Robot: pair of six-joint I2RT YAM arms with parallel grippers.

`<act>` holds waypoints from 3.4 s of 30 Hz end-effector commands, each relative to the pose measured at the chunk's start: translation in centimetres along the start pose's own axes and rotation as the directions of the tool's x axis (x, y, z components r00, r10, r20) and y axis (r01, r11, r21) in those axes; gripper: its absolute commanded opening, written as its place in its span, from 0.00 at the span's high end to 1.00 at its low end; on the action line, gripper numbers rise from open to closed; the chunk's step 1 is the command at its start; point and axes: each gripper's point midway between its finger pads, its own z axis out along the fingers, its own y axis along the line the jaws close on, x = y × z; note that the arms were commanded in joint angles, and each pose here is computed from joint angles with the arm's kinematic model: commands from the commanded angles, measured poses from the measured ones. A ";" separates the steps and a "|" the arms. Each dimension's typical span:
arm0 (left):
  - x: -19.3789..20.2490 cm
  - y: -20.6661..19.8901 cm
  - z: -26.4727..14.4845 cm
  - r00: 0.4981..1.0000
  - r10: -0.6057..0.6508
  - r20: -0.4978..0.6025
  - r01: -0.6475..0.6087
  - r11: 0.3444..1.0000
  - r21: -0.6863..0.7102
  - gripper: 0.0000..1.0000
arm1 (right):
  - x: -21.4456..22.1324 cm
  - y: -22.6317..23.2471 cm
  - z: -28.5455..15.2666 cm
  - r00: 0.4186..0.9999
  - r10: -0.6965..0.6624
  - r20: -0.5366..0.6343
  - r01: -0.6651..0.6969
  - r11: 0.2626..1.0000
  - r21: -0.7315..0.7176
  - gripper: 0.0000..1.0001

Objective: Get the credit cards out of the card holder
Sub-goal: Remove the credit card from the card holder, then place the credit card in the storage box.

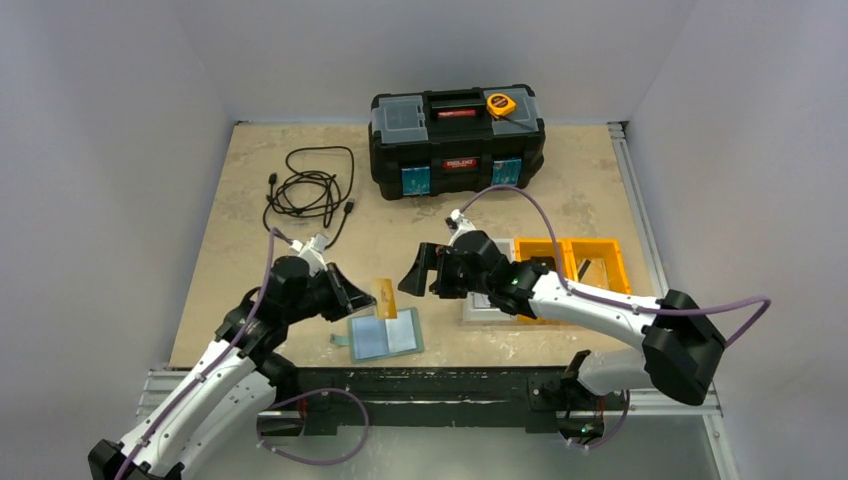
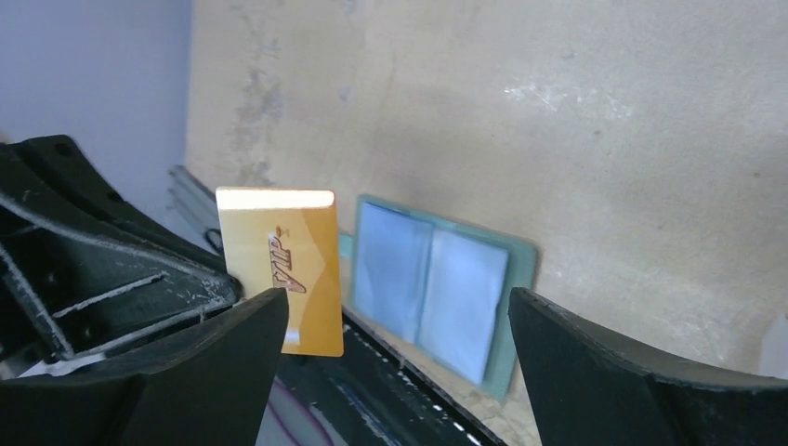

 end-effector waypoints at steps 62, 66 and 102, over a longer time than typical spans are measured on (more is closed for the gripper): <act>-2.4 -3.8 -0.6 0.994 0.075 -0.084 -0.066 0.993 0.102 0.21 | -7.5 -8.7 -9.6 0.964 0.001 0.267 -0.106 0.919 0.380 1.00; -2.6 -3.9 -0.3 0.991 0.091 -0.098 -0.082 0.992 0.093 0.20 | -9.2 -14.4 -13.7 0.947 -0.048 0.319 -0.168 0.770 0.616 1.00; -1.4 -3.6 1.1 0.971 0.109 -0.213 -0.086 0.990 0.115 0.20 | -11.0 -30.5 -24.0 0.918 0.000 0.397 -0.395 0.100 0.913 0.72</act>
